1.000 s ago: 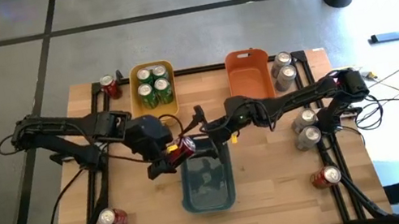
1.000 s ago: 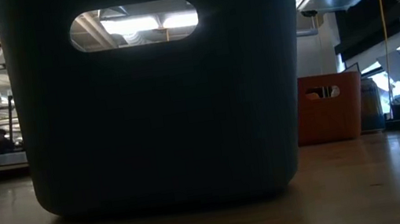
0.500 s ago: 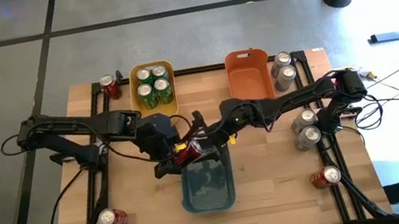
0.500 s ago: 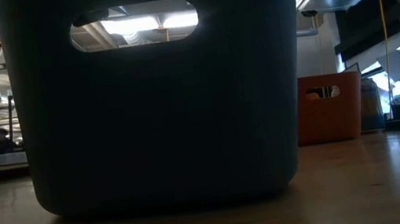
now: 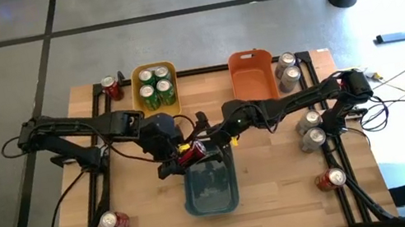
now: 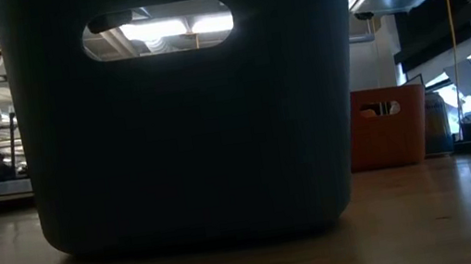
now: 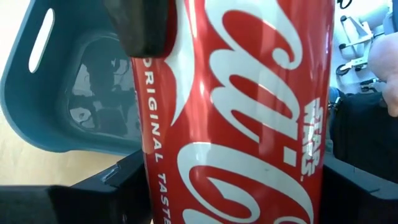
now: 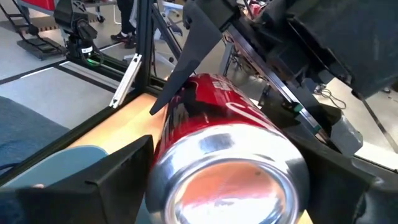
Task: Sort soda cans
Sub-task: Put the red soda can into the blue bin
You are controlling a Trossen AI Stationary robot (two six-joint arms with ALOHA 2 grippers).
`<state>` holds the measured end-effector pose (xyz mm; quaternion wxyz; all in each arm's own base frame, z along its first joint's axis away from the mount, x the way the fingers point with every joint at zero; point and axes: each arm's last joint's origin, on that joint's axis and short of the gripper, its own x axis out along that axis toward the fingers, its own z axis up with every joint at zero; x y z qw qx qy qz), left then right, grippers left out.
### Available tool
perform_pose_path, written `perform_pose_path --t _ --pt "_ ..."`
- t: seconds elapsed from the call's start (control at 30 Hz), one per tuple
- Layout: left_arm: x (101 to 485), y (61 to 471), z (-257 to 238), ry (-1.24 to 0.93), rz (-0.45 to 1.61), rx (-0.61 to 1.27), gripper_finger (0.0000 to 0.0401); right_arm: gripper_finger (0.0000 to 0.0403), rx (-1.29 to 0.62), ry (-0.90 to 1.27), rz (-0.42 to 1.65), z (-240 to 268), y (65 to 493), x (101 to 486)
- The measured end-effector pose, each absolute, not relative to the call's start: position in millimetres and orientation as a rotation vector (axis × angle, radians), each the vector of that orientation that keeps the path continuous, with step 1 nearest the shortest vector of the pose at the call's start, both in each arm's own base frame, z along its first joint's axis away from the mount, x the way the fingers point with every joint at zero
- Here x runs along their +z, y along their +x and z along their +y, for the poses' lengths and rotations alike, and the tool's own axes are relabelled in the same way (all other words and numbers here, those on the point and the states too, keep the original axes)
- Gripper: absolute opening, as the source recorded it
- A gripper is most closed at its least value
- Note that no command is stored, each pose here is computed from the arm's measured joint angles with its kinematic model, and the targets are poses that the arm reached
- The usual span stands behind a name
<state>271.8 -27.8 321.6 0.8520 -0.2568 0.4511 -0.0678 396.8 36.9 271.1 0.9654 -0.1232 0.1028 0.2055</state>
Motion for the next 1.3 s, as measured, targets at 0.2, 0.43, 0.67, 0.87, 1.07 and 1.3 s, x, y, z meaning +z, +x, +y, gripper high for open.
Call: perform_pose_path --t 0.2,0.43,0.67,0.87,1.07,1.3 --pt "321.4 271.6 -27.8 -0.534 0.951 -0.145 0.0294 0.03 0.393 -0.252 0.216 36.5 396.9 270.6" --pt "321.6 271.7 -27.6 -0.533 0.948 -0.141 0.0321 0.0296 0.373 -0.256 0.219 36.2 394.8 273.4" --pt "323.5 262.7 -25.7 -0.534 0.991 -0.109 0.0391 0.0294 0.308 -0.262 0.303 33.2 376.1 287.1" --pt "328.6 250.9 -23.5 -0.52 1.006 -0.088 0.0387 0.0294 0.219 -0.281 0.37 28.3 352.9 308.2" --pt "343.3 233.9 -24.3 -0.385 0.896 0.069 0.0387 0.0294 0.11 -0.267 0.487 22.6 322.7 323.5" --pt "354.6 219.6 -35.2 -0.252 0.793 0.166 0.0388 0.0294 0.032 -0.241 0.522 16.2 291.0 331.4"
